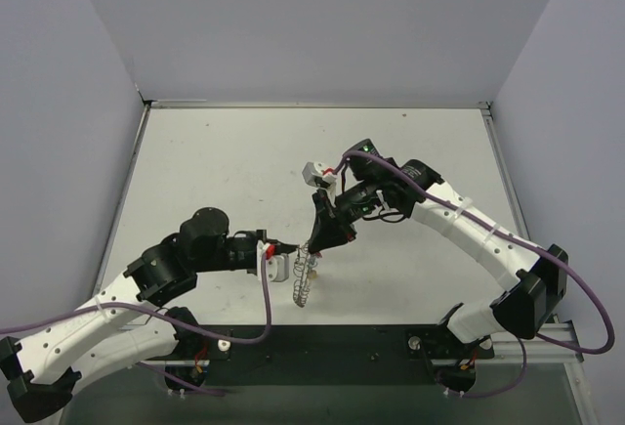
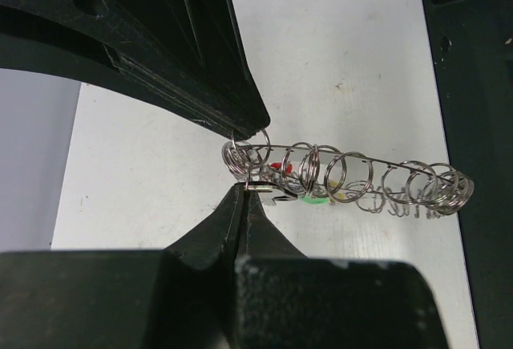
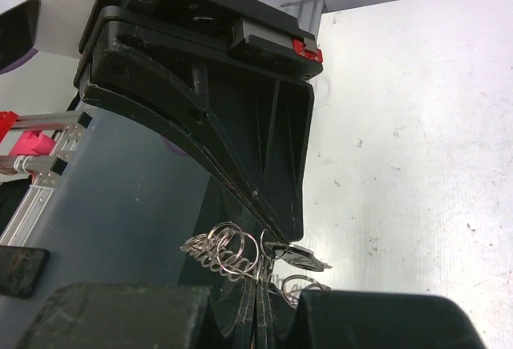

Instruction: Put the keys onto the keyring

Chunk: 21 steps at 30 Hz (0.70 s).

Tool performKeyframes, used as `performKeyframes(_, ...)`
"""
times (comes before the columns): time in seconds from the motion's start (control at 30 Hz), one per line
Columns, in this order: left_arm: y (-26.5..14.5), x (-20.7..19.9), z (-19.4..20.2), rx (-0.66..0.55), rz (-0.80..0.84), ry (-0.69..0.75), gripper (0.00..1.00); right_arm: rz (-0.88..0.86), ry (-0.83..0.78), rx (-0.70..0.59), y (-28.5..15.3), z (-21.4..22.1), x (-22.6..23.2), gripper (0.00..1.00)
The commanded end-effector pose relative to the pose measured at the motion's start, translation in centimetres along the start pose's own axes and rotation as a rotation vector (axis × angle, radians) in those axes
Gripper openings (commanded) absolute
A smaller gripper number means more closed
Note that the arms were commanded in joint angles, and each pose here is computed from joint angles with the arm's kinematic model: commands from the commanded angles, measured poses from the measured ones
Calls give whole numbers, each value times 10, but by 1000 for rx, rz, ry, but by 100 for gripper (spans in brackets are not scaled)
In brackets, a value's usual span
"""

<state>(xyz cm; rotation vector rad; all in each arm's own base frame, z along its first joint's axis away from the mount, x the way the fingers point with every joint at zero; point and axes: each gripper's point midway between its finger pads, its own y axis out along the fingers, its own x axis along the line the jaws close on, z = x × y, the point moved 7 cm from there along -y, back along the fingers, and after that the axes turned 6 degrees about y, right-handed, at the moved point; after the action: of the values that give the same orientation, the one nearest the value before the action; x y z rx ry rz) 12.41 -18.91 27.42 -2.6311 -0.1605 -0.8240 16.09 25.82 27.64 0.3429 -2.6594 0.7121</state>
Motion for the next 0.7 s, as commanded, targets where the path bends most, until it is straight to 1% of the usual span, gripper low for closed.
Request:
performKeyframes(0.0,-9,0,-2,35,59,4,0,-37,-37,10,-15,1,28,0)
performKeyframes(0.07,-8,-1,-6,17,83,0,0,-44,-51,34,-15,0,32,0)
performKeyframes(0.13,-6,-2,-8,2,119,-5,0,-55,-32,84,-11,4,35,0)
performKeyframes(0.27,-8,-1,-11,-9,115,15,0,-70,-19,141,-7,6,36,0)
performKeyframes(0.43,-10,4,-6,17,42,48,0,-114,-22,178,-6,4,45,0)
performKeyframes(0.5,-12,11,-7,16,-20,59,0,-121,-27,179,-7,3,47,0)
performKeyframes(0.6,-10,17,-6,24,-72,39,0,-133,-27,178,-8,2,49,0)
performKeyframes(0.67,-7,17,-5,28,-70,17,0,-140,-30,178,-7,2,50,0)
